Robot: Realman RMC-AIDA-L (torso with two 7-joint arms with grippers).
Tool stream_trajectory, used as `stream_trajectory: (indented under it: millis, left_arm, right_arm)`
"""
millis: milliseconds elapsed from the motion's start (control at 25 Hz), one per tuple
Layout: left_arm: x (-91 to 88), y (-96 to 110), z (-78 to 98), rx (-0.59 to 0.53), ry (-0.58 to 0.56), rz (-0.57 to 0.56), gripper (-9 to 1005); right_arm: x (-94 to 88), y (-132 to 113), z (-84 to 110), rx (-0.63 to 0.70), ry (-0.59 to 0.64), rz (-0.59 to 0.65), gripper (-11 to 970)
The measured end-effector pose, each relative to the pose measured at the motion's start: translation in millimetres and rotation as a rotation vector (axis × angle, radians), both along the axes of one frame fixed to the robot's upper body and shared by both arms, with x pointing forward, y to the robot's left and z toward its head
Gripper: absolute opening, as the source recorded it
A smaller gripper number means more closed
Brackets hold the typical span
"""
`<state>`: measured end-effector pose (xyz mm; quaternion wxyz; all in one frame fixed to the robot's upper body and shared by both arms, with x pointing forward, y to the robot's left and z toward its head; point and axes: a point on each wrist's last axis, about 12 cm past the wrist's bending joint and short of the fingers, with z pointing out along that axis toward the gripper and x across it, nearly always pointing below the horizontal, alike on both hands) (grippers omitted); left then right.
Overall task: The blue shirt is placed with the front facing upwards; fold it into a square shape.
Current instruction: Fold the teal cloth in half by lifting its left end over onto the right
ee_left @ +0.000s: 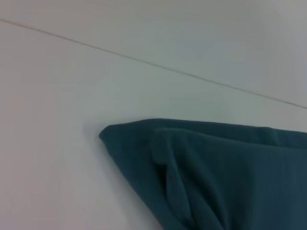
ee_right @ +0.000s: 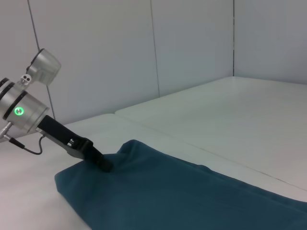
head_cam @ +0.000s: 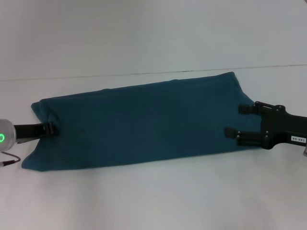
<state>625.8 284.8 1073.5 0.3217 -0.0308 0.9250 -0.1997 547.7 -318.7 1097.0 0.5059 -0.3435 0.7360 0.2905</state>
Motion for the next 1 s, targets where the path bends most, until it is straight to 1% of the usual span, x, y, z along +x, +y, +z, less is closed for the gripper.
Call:
stream_trajectory:
  millis: [80,280,560,840,1000]
  left_arm:
    - [-3.4,2,0.6,0.000,-0.003,-0.010,97]
    - [-10.2,11,4.3,0.012,-0.030,-0.014,97]
    - [-20.6,23,0.8,0.026,-0.029,-0.007,96]
    - [-30.4,39,2.3,0.055,-0.049,0.007,96]
    - [-35.1,48,3.9,0.054,-0.084,-0.007,96]
  right_arm:
    - [0.4,2,-0.6,0.001,0.001,-0.001,916]
    - [4.1,9,-1.5,-0.006,-0.005,0.010,916]
    - [9.6,19,-4.1,-0.015,-0.001,0.021,916]
    - [14.3,23,-9.6,-0.022,0.004,-0.002,916]
    - [15.5,24,-10.1,-0.020,0.000,-0.006,917]
